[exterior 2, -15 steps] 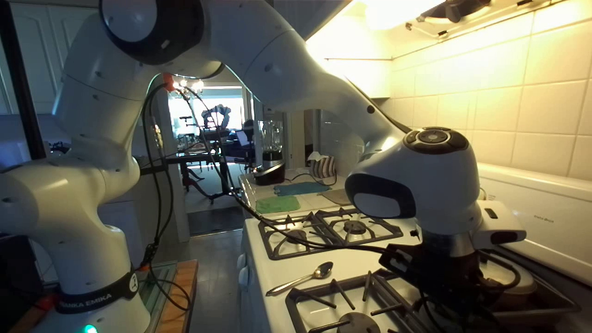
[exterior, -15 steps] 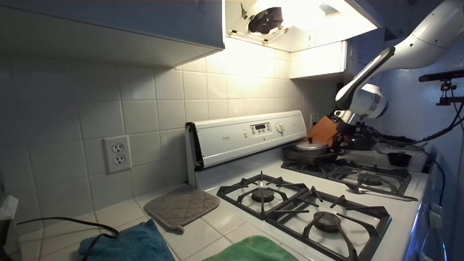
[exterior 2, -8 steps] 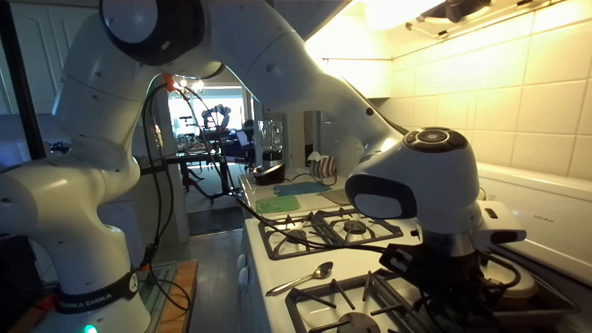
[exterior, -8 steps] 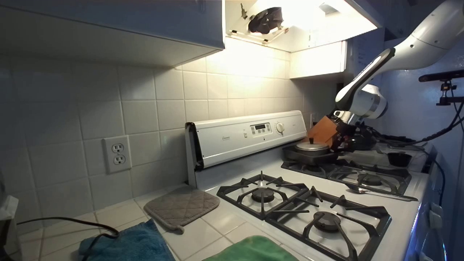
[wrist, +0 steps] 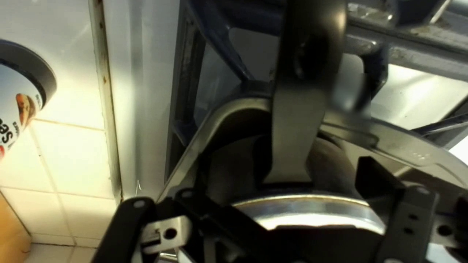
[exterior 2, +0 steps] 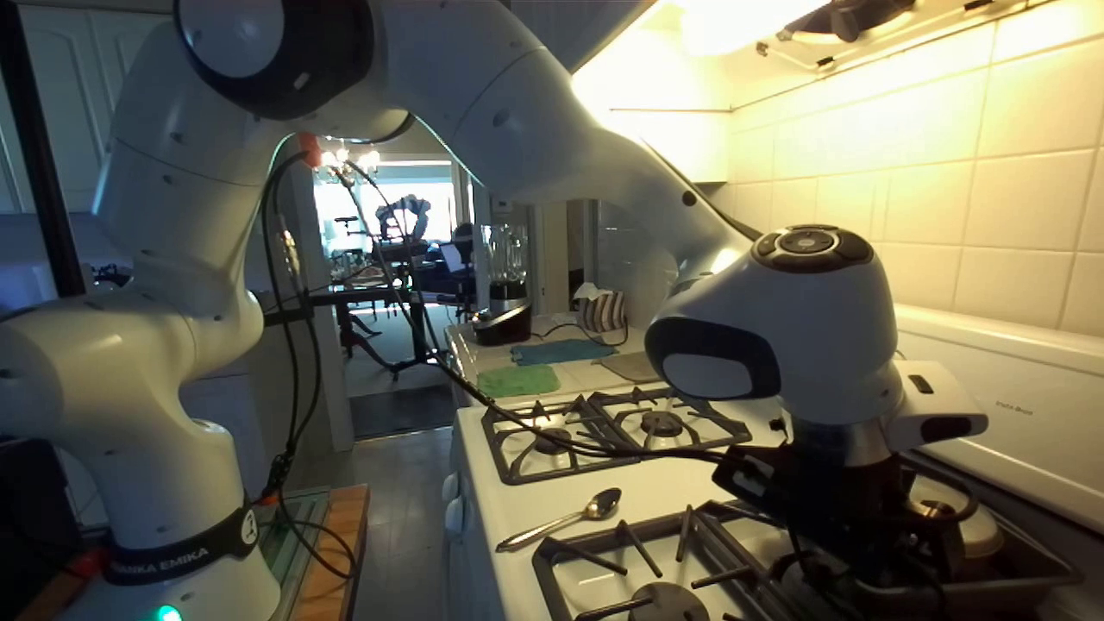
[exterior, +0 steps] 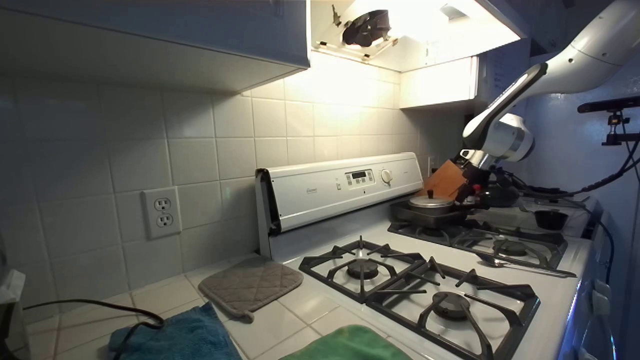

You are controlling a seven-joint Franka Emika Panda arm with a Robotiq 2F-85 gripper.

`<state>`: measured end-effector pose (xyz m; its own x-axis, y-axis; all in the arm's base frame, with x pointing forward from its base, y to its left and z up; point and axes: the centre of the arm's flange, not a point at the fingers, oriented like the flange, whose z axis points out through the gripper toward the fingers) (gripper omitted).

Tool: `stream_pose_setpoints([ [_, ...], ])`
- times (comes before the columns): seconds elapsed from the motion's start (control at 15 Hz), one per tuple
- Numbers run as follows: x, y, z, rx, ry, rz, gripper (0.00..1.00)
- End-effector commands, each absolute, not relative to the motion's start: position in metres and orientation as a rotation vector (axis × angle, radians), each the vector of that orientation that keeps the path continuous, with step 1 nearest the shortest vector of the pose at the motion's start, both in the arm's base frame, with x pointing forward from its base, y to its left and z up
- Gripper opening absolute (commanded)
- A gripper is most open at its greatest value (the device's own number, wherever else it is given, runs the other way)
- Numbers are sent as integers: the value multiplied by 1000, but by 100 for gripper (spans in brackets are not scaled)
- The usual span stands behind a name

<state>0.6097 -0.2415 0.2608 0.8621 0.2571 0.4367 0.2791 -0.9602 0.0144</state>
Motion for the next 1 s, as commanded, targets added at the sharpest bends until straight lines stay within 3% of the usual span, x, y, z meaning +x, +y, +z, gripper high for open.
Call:
stream_pose_setpoints([
  [0.0, 604, -240, 281, -2990, -414, -708, 100],
  [0.47, 593, -232, 319, -2967, -503, -696, 100],
  [0.93, 577, -211, 323, -2894, -905, -441, 100],
])
